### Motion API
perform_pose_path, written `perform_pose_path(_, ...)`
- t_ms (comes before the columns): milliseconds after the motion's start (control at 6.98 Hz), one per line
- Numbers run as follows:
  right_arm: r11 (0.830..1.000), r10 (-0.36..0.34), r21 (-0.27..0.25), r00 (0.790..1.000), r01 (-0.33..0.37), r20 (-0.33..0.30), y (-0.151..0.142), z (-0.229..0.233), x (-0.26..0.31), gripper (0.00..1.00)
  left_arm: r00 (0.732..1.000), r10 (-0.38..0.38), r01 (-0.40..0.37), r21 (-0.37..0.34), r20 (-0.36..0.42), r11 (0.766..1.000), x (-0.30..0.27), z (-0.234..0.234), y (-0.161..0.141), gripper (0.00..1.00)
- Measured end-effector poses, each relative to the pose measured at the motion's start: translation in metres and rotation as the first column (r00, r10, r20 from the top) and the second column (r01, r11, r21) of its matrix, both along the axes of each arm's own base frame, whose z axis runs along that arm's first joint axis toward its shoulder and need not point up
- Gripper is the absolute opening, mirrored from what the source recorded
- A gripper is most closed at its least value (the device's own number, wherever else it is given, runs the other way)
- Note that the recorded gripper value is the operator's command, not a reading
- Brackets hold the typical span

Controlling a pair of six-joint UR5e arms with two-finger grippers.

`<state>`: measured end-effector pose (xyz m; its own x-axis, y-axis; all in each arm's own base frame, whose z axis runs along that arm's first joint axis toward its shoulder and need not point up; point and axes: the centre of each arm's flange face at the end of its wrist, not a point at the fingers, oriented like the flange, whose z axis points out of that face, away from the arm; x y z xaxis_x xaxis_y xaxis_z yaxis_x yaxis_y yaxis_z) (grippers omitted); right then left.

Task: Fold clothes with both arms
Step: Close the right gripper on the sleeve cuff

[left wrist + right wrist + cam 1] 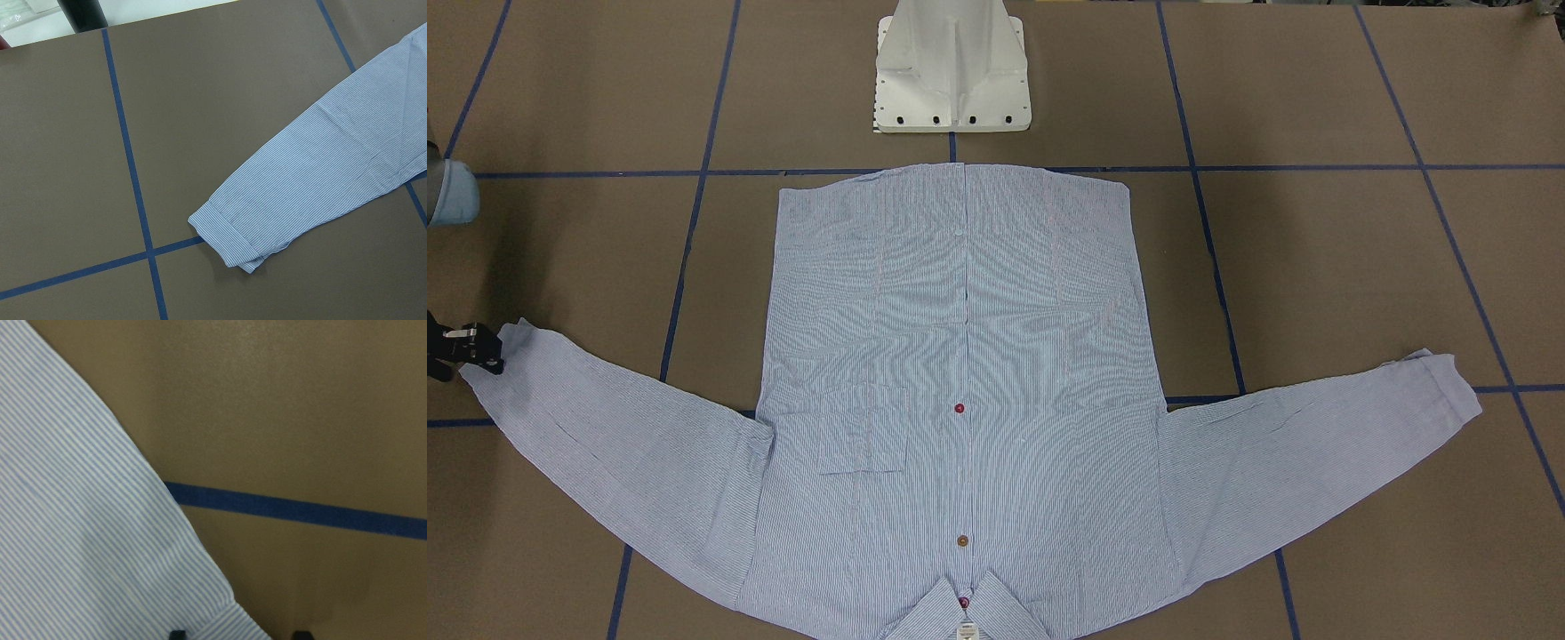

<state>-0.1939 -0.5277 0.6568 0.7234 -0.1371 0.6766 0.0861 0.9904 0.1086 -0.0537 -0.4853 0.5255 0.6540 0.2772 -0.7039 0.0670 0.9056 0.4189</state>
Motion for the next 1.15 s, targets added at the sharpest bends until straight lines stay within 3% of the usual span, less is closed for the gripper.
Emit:
perform_pose_path(286,1.0,-0.003,-0.003,1.0,0.003,0.003,0.0,0.0,-0.001,0.26,1.0,0.0,0.0,0.002,0.0,1.0,0.0,-0.001,0.0,1.0)
perform_pose_path(573,1.0,-0.005,-0.006,1.0,0.005,0.007,0.001,-0.001,-0.001,0.21,1.0,0.0,0.0,0.004,0.0,1.0,0.0,-0.002,0.001,1.0)
perform_pose_path(859,1.0,-0.012,-0.017,1.0,0.013,0.024,-0.002,-0.008,-0.004,0.04,1.0,0.0,0.0,0.005,0.0,1.0,0.0,-0.002,0.002,1.0)
perform_pose_path(1146,1.0,-0.01,-0.014,0.999,0.011,0.045,-0.01,-0.023,-0.006,0.0,1.0,0.0,0.0,0.005,0.0,1.0,0.0,-0.002,0.002,1.0)
